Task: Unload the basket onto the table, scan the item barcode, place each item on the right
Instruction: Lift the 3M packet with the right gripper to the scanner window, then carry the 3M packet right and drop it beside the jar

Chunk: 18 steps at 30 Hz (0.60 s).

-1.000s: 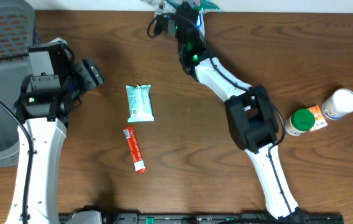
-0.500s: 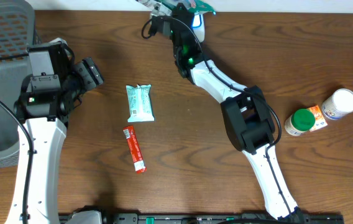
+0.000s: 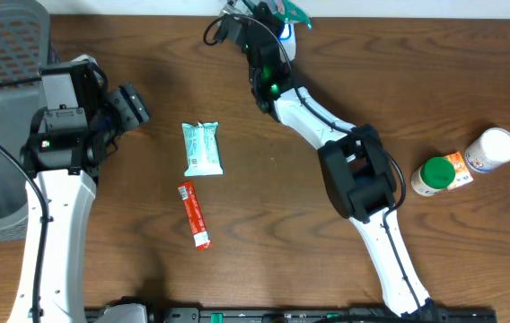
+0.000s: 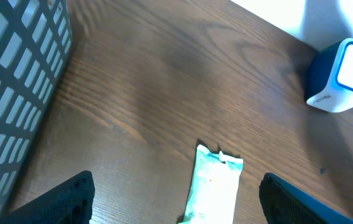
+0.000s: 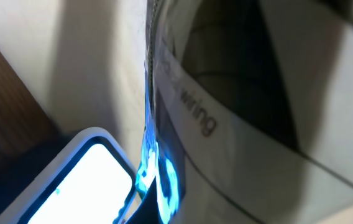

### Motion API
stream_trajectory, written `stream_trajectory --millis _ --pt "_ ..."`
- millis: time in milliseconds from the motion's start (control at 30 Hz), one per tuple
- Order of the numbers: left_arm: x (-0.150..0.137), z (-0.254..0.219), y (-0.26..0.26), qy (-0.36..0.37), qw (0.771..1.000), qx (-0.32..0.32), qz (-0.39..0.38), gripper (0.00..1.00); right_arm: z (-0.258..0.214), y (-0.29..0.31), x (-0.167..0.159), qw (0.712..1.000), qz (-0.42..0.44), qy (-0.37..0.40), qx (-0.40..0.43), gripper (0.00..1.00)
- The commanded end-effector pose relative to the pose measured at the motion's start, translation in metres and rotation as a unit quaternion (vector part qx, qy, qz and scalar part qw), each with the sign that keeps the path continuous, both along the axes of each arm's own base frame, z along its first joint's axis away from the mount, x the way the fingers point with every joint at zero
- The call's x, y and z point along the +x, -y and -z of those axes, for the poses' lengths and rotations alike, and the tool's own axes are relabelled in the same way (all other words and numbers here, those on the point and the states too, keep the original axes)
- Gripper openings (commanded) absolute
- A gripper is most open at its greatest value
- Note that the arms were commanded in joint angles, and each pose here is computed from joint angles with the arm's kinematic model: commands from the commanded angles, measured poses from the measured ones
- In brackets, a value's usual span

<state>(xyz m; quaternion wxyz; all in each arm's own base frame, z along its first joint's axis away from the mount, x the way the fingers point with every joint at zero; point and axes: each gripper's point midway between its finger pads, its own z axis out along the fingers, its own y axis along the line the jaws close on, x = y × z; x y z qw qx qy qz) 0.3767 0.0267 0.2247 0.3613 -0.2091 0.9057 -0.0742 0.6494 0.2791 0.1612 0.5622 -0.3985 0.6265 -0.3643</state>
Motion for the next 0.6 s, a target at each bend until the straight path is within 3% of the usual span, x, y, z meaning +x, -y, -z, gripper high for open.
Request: stream_trajectory --millis 0,167,567 --pt "0.002 -0.002 -0.003 0.002 1.000 0.007 -0.002 0.84 -0.004 -0.004 -0.006 0.998 0.030 0.001 0.062 0.01" --pt "0.002 -0.002 -0.003 0.002 1.000 0.007 -0.002 0.84 0.015 -0.005 -0.012 0.994 0.045 -0.034 0.092 0.01" --pt "0.002 -0.002 -0.003 0.002 1.000 0.007 -0.002 0.84 0.013 -0.005 -0.013 0.987 0.052 -0.032 0.149 0.01"
